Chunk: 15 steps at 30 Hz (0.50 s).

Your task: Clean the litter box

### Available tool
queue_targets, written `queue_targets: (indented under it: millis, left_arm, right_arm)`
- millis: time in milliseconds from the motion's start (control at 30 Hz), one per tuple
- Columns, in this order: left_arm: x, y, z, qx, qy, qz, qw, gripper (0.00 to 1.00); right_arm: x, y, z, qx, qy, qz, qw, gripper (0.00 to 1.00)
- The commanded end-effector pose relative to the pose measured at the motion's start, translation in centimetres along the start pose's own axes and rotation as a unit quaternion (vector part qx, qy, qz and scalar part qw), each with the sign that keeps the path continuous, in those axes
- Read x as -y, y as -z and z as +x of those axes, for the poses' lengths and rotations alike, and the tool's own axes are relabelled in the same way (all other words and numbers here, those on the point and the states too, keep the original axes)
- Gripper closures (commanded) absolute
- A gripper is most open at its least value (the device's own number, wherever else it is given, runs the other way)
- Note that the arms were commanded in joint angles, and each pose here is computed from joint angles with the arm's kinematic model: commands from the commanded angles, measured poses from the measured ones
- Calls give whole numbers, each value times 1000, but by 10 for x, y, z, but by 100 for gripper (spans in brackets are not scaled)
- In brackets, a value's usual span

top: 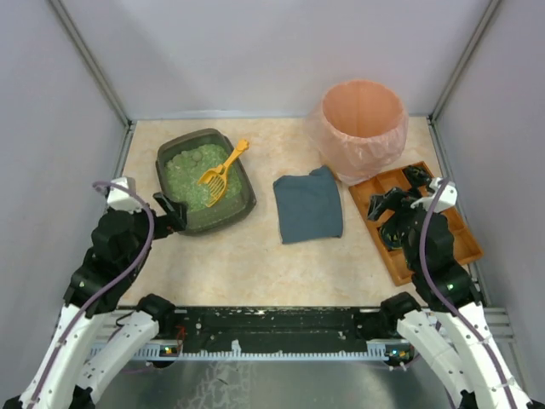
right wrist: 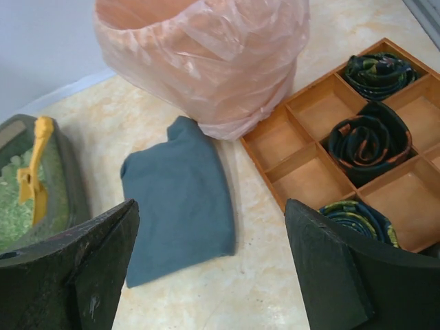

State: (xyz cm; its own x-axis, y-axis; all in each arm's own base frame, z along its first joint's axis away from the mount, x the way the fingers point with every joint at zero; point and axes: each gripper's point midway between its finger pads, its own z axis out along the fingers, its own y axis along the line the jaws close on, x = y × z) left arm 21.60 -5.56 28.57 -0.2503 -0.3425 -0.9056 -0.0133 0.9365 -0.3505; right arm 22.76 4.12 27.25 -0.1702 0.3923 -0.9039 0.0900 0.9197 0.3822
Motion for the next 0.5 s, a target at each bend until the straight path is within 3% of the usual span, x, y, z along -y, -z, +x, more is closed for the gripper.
queue_targets:
  millis: [0, 267, 467]
  left_arm:
    - [2, -18, 13, -26, -15, 0, 1000, 0]
    - [-12, -46, 46, -86, -13, -41, 995, 0]
    - [-25, -56, 59, -107, 2, -82, 991, 0]
  right_arm:
    - [0, -7, 1, -21, 17, -10, 1000, 13]
    - [16, -23, 15, -80, 14, 21, 996, 9]
    - [13, -30, 47, -193, 6, 15, 981, 9]
